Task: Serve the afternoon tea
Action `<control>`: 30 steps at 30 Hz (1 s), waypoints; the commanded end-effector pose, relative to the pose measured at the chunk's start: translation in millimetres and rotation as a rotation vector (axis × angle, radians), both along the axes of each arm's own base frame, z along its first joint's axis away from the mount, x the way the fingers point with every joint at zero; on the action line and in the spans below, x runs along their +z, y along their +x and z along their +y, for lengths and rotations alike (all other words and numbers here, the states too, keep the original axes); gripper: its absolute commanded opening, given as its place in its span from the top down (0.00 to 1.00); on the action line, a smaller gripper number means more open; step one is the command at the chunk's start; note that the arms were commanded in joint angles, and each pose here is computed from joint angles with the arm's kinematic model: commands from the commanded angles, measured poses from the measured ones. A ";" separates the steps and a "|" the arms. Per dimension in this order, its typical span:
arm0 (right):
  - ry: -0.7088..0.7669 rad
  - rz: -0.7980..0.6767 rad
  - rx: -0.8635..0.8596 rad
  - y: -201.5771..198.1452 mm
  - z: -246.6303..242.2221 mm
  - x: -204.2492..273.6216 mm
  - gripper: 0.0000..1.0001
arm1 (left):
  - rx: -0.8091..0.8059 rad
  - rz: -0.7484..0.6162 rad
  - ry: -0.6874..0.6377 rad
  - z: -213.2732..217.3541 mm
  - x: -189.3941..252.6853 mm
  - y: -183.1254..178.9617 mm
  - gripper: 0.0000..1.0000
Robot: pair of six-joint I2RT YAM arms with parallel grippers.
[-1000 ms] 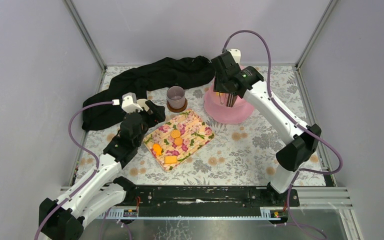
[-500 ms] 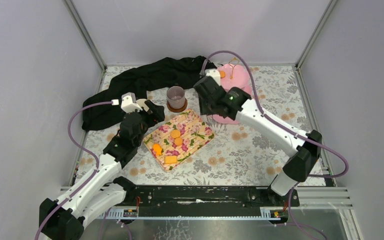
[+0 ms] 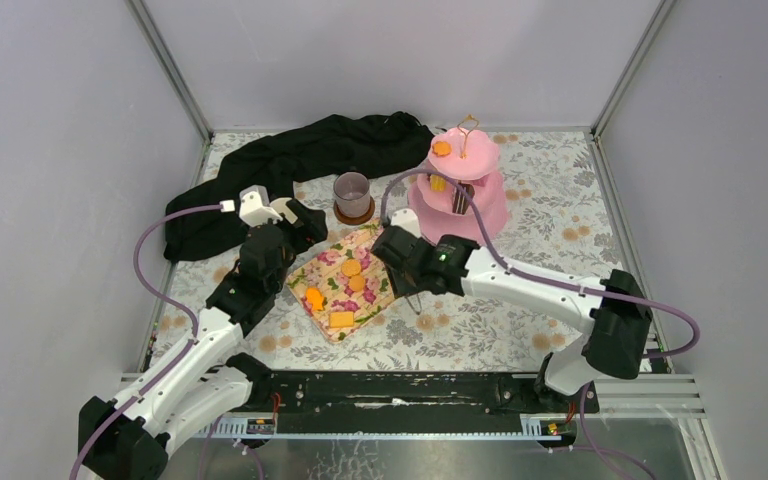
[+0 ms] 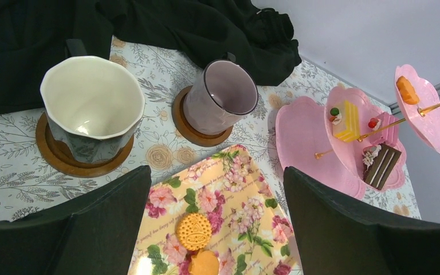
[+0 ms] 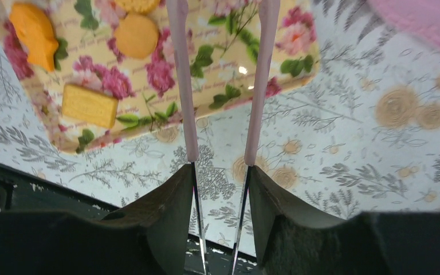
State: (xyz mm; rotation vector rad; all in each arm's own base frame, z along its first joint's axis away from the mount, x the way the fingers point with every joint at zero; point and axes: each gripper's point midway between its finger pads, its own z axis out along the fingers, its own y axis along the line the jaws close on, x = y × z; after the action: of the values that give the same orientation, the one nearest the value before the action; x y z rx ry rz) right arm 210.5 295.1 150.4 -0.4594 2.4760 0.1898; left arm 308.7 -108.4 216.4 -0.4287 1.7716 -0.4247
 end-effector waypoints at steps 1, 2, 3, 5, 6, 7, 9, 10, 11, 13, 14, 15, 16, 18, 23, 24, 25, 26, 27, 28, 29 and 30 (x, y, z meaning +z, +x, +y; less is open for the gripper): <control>0.084 0.030 0.035 -16.7 27.6 -11.6 0.54 | 0.047 -0.022 -0.010 8.9 8.1 1.8 0.07; 0.084 0.040 0.042 -19.5 30.9 -16.7 0.54 | 0.050 -0.021 -0.010 9.4 7.9 1.9 0.08; 0.086 0.049 0.050 -22.3 34.6 -21.3 0.54 | 0.051 -0.021 -0.009 9.6 7.7 1.8 0.07; 0.087 0.065 0.067 -28.2 43.0 -29.4 0.54 | 0.054 -0.019 -0.009 9.9 7.1 2.0 0.07; 0.083 0.073 0.076 -30.8 46.6 -33.3 0.54 | 0.053 -0.019 -0.009 9.8 7.1 1.9 0.07; 0.078 0.080 0.083 -33.3 50.0 -36.8 0.54 | 0.053 -0.017 -0.009 9.7 6.6 2.1 0.07; 0.068 0.092 0.093 -37.1 55.2 -43.4 0.53 | 0.054 -0.017 -0.008 9.9 6.4 2.1 0.07; 0.076 0.094 0.099 -38.9 58.1 -42.6 0.53 | 0.055 -0.018 -0.008 10.0 6.8 2.3 0.07; 0.063 0.105 0.102 -40.3 59.9 -50.5 0.53 | 0.056 -0.019 -0.009 10.1 7.4 2.4 0.07; 0.054 0.118 0.106 -42.4 62.1 -58.0 0.53 | 0.057 -0.021 -0.010 10.5 8.0 2.3 0.07; 0.052 0.122 0.106 -42.6 63.0 -60.6 0.53 | 0.056 -0.020 -0.009 10.1 7.7 2.2 0.07; 0.051 0.128 0.109 -43.8 63.9 -62.8 0.53 | 0.057 -0.020 -0.009 10.4 7.8 2.4 0.07; 0.050 0.133 0.112 -44.5 65.0 -65.1 0.52 | 0.058 -0.018 -0.008 10.4 7.2 2.4 0.07; 0.044 0.140 0.114 -45.6 66.6 -68.6 0.52 | 0.059 -0.019 -0.008 10.9 7.5 2.5 0.07; 0.039 0.151 0.128 -48.1 71.6 -73.2 0.52 | 0.057 -0.017 -0.008 10.4 6.7 2.8 0.07; 0.038 0.153 0.131 -49.0 72.7 -74.0 0.52 | 0.058 -0.017 -0.008 10.5 6.6 2.8 0.07; 0.037 0.153 0.132 -49.2 73.7 -74.6 0.52 | 0.059 -0.017 -0.008 10.9 6.7 2.9 0.07; 0.034 0.155 0.134 -49.6 73.9 -75.3 0.52 | 0.059 -0.017 -0.008 10.8 6.6 2.9 0.07; 0.034 0.156 0.136 -50.3 74.6 -75.4 0.52 | 0.059 -0.016 -0.008 10.9 6.3 3.0 0.07; 0.031 0.159 0.137 -50.6 74.5 -76.4 0.52 | 0.058 -0.016 -0.009 10.8 6.2 2.9 0.07; 0.030 0.160 0.137 -50.7 74.7 -77.0 0.52 | 0.059 -0.016 -0.009 11.0 6.6 3.0 0.07; 0.029 0.160 0.138 -50.8 74.9 -77.8 0.52 | 0.059 -0.017 -0.010 11.0 6.7 3.0 0.07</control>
State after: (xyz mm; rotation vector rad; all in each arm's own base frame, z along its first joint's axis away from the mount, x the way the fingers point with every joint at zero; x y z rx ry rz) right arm 160.6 351.6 60.8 -0.6290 2.6176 0.2574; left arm 309.4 -104.6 216.1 -0.4482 1.7653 -0.4083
